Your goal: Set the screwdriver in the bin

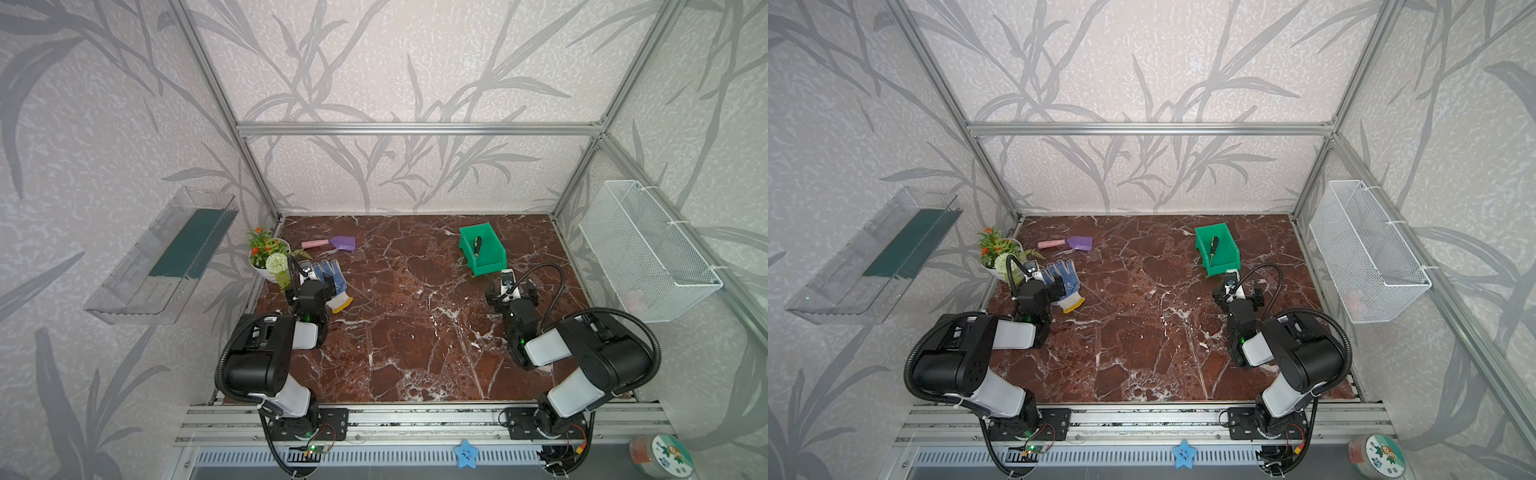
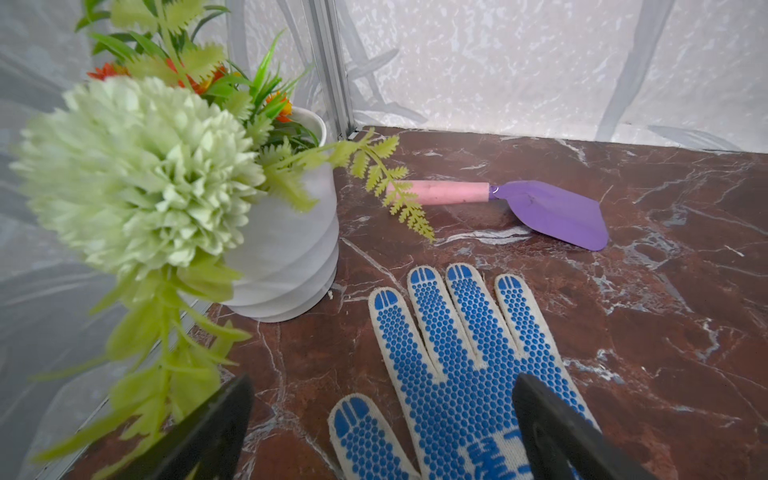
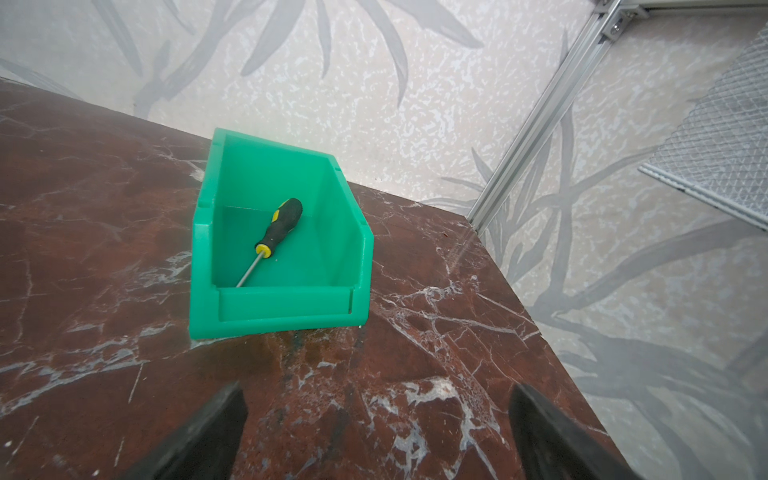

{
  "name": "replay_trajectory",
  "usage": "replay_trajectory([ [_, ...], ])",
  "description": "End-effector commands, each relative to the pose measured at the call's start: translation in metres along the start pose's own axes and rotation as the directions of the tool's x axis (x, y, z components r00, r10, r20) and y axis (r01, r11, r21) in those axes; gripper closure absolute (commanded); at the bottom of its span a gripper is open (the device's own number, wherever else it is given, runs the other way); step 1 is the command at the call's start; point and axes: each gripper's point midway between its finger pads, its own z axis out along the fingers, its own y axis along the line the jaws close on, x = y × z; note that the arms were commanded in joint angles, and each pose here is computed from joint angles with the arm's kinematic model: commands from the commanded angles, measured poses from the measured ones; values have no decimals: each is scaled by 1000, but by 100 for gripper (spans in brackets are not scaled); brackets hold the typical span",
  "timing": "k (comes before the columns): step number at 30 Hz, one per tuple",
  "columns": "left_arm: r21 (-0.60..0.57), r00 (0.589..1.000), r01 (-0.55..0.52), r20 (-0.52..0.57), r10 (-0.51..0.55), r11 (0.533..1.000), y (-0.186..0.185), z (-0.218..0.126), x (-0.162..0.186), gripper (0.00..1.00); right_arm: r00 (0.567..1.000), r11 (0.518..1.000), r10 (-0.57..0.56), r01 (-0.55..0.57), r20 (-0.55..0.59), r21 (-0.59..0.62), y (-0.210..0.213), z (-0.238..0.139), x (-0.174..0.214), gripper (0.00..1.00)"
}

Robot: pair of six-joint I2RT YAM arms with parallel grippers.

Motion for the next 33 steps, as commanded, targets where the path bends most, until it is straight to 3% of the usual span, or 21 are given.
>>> replay_trajectory([
  [1, 2, 1000, 14, 15, -14, 1000, 0, -1, -2, 1, 994, 990, 108, -110, -21, -84, -4, 7, 3, 1],
  [3, 5, 1000, 12, 27, -12, 1000, -1, -1, -3, 1, 987, 986, 146, -151, -71, -75, -9, 17, 13, 1],
  [11, 3, 1000, 14, 25, -14, 1000, -1, -1, -3, 1, 982, 988, 117, -130, -146, -85, -3, 33, 16, 1],
  [33, 5, 1000, 13, 24, -13, 1000, -1, -1, -3, 1, 978, 985, 140, -153, -152, -77, -8, 35, 18, 1],
])
